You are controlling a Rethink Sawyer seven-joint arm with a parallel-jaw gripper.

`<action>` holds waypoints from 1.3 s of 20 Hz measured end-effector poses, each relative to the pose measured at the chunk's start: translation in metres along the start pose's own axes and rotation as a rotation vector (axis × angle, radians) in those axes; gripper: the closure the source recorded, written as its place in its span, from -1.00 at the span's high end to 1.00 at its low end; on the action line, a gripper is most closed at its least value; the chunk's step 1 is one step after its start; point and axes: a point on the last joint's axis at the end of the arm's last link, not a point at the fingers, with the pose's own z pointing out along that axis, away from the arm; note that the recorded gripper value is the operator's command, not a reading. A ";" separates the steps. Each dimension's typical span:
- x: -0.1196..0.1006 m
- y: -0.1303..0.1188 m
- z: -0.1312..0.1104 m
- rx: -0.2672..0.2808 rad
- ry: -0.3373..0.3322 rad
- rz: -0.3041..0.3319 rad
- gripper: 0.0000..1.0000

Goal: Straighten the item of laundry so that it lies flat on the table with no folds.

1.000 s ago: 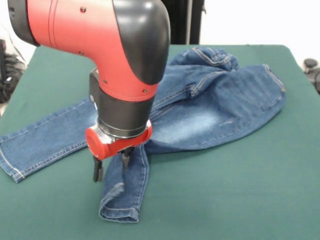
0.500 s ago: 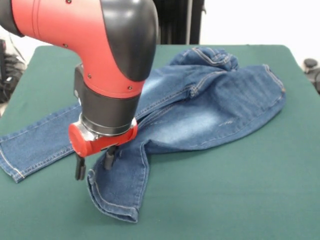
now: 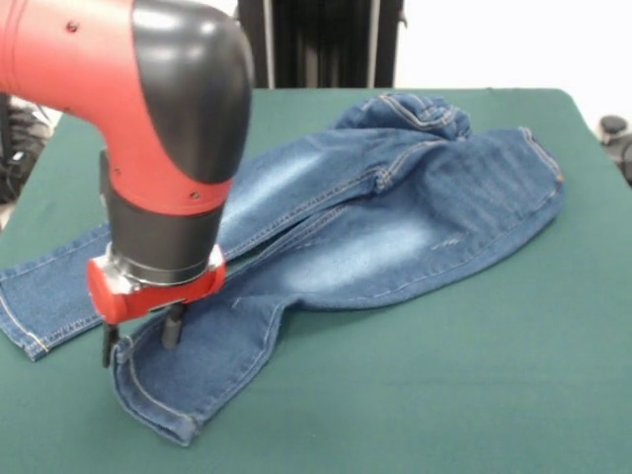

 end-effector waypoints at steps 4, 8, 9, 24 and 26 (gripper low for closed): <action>0.011 -0.008 0.011 -0.005 0.007 0.018 1.00; 0.015 -0.012 0.012 -0.007 0.007 0.027 1.00; 0.015 -0.013 0.012 -0.008 0.006 0.030 1.00; 0.031 -0.048 -0.004 0.003 -0.014 0.092 1.00; 0.031 -0.052 -0.010 0.010 -0.016 0.094 1.00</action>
